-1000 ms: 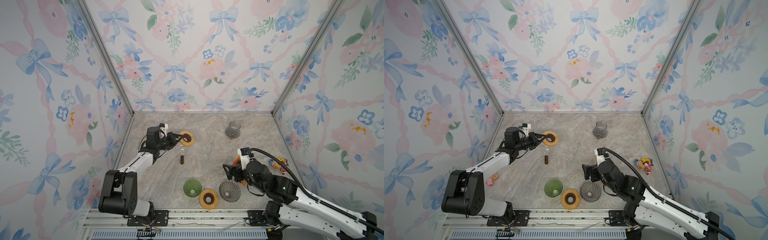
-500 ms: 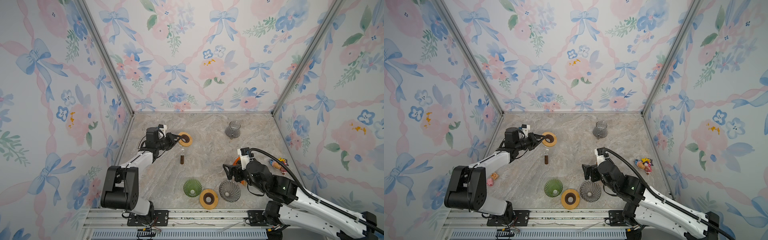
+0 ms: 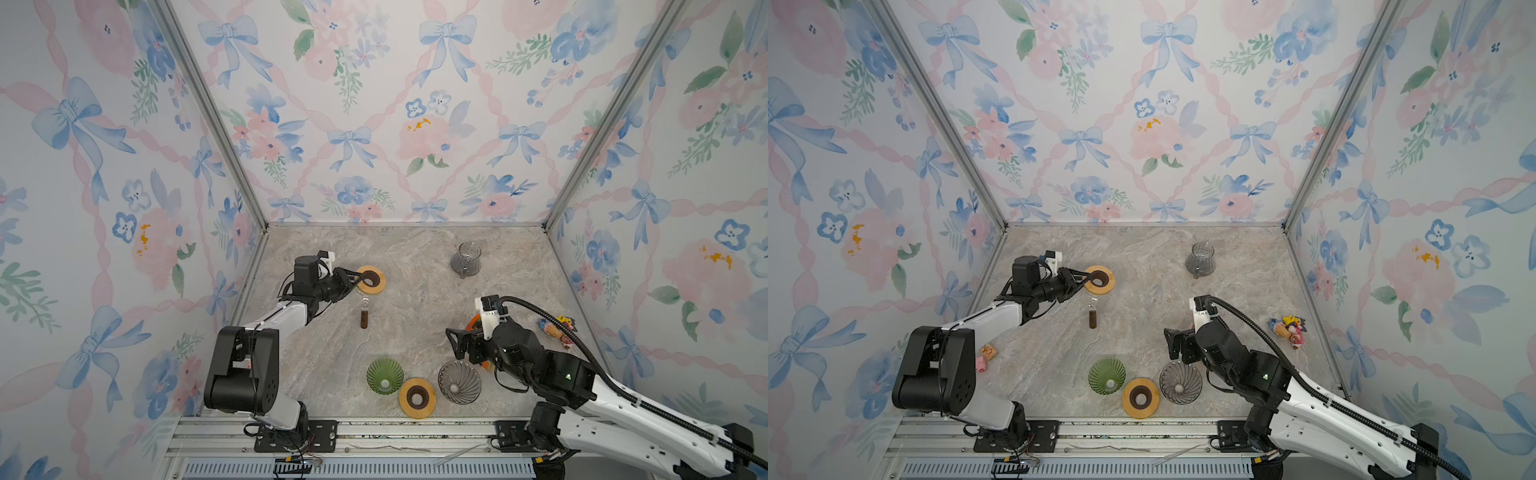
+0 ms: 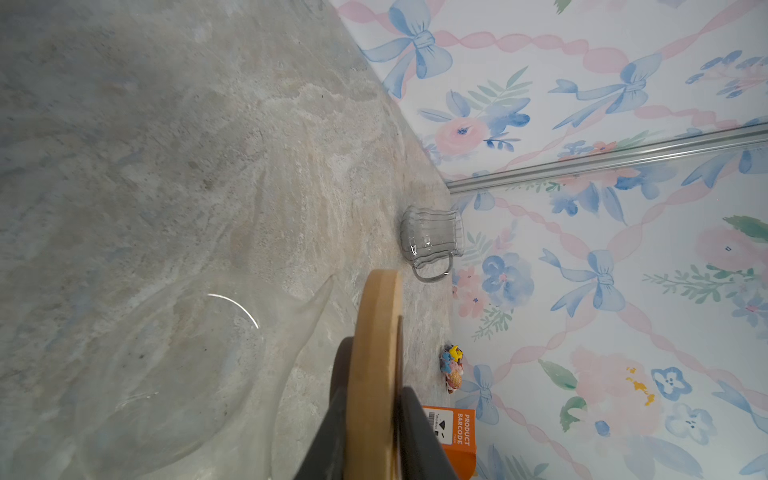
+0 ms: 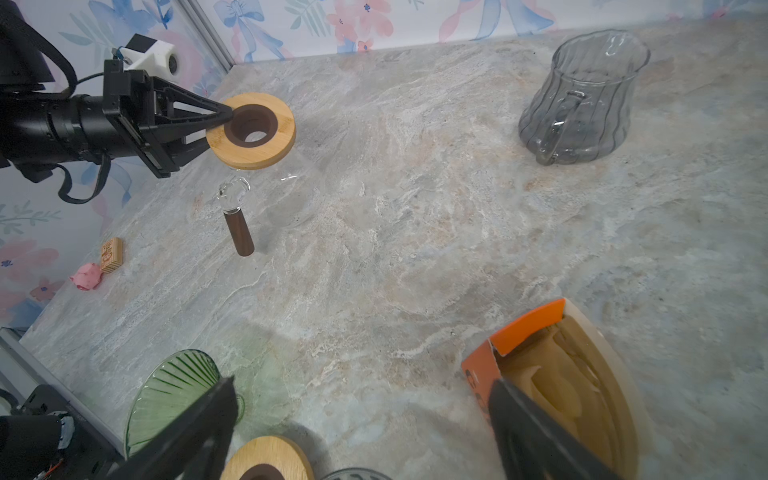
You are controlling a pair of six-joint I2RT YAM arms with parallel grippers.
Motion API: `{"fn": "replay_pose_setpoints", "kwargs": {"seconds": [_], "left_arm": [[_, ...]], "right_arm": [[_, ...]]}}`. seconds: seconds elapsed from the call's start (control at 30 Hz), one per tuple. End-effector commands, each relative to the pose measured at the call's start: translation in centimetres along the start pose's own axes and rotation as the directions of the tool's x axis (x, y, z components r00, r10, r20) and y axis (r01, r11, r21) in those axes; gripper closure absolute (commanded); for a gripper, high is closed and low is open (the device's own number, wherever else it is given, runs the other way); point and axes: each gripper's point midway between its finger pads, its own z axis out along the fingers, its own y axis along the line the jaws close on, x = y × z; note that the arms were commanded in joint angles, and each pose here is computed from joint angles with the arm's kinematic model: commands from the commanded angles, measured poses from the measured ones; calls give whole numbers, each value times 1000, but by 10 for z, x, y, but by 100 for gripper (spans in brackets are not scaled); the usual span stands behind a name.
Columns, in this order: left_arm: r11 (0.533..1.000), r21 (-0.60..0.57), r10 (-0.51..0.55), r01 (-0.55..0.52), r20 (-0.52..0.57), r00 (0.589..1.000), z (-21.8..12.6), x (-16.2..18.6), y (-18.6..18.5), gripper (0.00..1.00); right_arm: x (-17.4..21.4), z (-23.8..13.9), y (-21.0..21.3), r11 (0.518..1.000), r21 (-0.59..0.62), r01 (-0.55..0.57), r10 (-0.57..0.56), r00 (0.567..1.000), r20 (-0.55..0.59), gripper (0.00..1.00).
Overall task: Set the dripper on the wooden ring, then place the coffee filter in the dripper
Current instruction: 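Lower the wooden ring onto the glass server mouth with the left gripper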
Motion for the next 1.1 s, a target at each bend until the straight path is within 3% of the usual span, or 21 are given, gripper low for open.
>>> {"fn": "replay_pose_setpoints", "kwargs": {"seconds": [0.0,0.2,0.47,0.7,1.07], "left_arm": [[999,-41,27,-27,6,1000,-1,-5,7,74],[994,-105,43,-42,11,999,-5,-11,10,65],[984,-167,59,-57,7,998,-9,-15,13,38],[979,-190,81,-77,13,997,-14,-20,8,26],[960,-245,142,-133,20,990,-27,-26,1,29]], "right_arm": [[-3,-2,5,1000,-14,-7,7,1000,10,3],[-2,-1,6,1000,-15,0,1,1000,7,3],[-2,-1,6,1000,-13,1,-1,1000,10,4],[-5,-2,5,1000,-10,3,-3,1000,16,3],[-7,0,10,1000,-16,7,-7,1000,15,3]]}}
